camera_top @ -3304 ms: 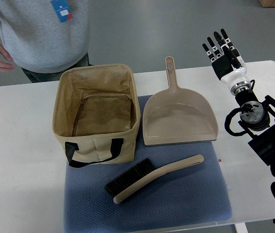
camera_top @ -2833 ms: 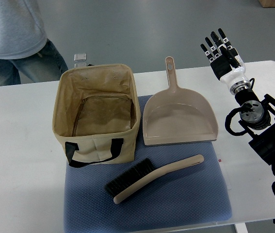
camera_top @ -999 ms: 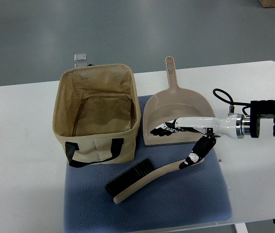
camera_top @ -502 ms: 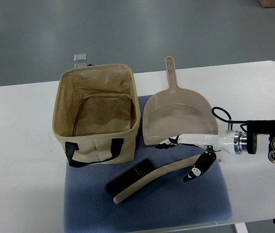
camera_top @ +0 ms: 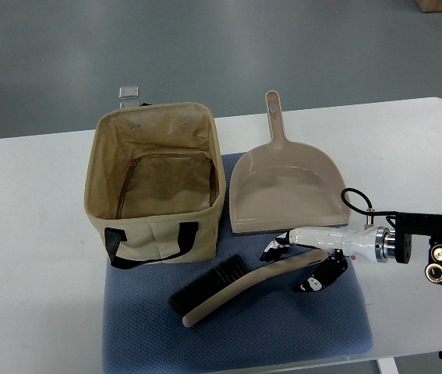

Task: Put pink broom in yellow bag with right hand
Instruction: 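Close the right hand fingers around the curved brush handle, then lift the brush with the right hand up over the fabric bin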

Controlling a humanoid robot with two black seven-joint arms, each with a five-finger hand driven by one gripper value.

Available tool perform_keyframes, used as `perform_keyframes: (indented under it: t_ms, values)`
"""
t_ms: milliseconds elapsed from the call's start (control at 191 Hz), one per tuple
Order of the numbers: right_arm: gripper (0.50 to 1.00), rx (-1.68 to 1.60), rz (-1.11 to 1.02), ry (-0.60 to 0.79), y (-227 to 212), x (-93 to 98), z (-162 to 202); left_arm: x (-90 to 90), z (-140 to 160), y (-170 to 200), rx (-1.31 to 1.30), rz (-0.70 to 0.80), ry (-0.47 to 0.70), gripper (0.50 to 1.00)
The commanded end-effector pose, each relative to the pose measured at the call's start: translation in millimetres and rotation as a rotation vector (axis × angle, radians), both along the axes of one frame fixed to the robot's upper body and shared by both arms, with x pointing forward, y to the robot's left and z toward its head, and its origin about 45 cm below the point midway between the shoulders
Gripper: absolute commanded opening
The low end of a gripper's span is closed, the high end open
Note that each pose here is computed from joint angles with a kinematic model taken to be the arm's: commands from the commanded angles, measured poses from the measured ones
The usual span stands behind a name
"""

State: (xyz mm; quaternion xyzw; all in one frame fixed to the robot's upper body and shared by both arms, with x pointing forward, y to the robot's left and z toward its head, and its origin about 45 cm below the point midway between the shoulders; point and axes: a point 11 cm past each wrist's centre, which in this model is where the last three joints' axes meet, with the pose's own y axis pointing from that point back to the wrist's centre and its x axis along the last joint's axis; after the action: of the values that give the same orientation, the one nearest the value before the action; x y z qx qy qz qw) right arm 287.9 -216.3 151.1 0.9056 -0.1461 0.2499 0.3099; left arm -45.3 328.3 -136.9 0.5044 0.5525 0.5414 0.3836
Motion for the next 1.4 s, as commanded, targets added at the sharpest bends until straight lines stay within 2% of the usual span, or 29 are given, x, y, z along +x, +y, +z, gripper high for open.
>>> perform_keyframes:
  t_ms: [0,84,246,288,314,429,591,664,852,1098,1255,1396]
  values:
    - [0.662,-0.005,0.002,-0.007,0,-0.2,-4,-0.1,0,1,0.001,0.0,0.0,1.0]
    - [0.617,-0.015,0.011,-0.016,1,-0.1,-6,0.0,0,0,0.0,0.0,0.0,1.0]
    - [0.562,-0.025,0.015,-0.025,2,-0.4,-12,0.0,0,0,0.0,0.0,0.0,1.0]
    - [0.535,-0.035,0.014,-0.028,0,-0.3,-15,0.0,0,0,0.0,0.0,0.0,1.0]
    - [0.5,-0.039,0.016,-0.034,0,0.4,-15,0.0,0,0,0.0,0.0,0.0,1.0]
    - [0.5,-0.039,0.02,-0.042,1,1.3,-15,0.0,0,0,0.0,0.0,0.0,1.0]
    - [0.5,-0.034,-0.004,-0.08,-4,13.6,-2,0.0,0,0,0.0,0.0,0.0,1.0]
    - [0.5,-0.023,-0.016,-0.118,-10,26.4,19,0.0,0,0,0.0,0.0,0.0,1.0]
    - [0.5,-0.011,0.005,-0.187,-18,38.5,62,-0.1,0,0,0.0,-0.001,0.0,1.0]
    - [0.5,0.008,-0.025,-0.249,-40,44.3,113,0.0,0,-1,-0.002,-0.001,0.0,1.0]
    - [0.5,0.039,-0.053,-0.297,-54,54.5,166,0.0,0,-1,-0.002,-0.003,0.0,1.0]
    - [0.5,0.107,-0.059,-0.352,-46,68.9,212,1.3,0,-4,-0.012,-0.007,-0.002,1.0]
